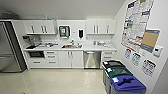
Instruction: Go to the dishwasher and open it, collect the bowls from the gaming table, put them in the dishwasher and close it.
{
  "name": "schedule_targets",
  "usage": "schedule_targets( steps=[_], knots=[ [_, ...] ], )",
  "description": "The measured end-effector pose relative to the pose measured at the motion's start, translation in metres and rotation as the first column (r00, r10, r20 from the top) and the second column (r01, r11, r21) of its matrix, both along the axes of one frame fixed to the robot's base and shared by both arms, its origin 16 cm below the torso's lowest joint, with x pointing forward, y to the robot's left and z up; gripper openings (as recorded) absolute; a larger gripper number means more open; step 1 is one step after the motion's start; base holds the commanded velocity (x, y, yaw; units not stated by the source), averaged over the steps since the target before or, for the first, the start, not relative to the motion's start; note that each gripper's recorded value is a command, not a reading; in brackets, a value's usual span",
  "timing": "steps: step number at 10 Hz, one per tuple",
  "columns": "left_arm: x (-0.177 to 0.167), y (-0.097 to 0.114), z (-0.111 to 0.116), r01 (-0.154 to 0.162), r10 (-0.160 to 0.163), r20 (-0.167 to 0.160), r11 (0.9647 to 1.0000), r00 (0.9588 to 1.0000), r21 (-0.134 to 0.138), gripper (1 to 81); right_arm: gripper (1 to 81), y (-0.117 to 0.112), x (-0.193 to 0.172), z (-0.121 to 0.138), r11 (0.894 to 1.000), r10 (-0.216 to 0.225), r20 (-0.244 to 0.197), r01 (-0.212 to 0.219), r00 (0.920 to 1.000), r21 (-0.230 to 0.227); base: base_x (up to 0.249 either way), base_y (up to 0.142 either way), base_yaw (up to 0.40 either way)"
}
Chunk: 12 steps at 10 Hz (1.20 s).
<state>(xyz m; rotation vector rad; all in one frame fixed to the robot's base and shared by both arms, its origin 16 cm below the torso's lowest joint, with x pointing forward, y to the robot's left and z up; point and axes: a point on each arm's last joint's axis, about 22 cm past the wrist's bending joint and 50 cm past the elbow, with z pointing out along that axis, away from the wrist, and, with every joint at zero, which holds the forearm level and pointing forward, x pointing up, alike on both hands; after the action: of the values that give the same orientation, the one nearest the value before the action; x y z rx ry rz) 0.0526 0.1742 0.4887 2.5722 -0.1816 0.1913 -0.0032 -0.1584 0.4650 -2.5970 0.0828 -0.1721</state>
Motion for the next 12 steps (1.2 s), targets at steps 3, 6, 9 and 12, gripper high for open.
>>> schedule_targets(
  steps=[3, 6, 9, 12],
  knots=[
    [0.0004, 0.003, -0.0003, -0.001, 0.001, 0.0, 1.0, 1.0, 0.004, 81.1, 81.1, -0.0007, 0.0, -0.0001, 1.0, 0.0, 0.0, 0.0, 1.0, -0.001, 0.152, 0.0, 0.0],
    [-0.0001, 0.0033, -0.0004, 0.0, 0.0, 0.0, 1.0, 1.0, 0.004, 81.1, 81.1, -0.0007, 0.0, -0.0001, 1.0, 0.0, 0.0, 0.0, 1.0, -0.001, 0.131, 0.0, 0.0],
    [-0.0009, 0.0029, -0.0005, 0.0, 0.0, -0.002, 1.0, 1.0, 0.004, 81.1, 81.1, -0.0012, 0.0015, 0.0, 1.0, 0.0, 0.002, 0.0, 1.0, -0.001, 0.116, 0.0, 0.0],
    [-0.0014, 0.0036, -0.0006, 0.0, 0.0, -0.001, 1.0, 1.0, 0.005, 81.1, 81.1, -0.0007, -0.0002, -0.0001, 1.0, 0.0, 0.0, 0.0, 1.0, -0.001, 0.128, 0.0, 0.0]
  ],
)
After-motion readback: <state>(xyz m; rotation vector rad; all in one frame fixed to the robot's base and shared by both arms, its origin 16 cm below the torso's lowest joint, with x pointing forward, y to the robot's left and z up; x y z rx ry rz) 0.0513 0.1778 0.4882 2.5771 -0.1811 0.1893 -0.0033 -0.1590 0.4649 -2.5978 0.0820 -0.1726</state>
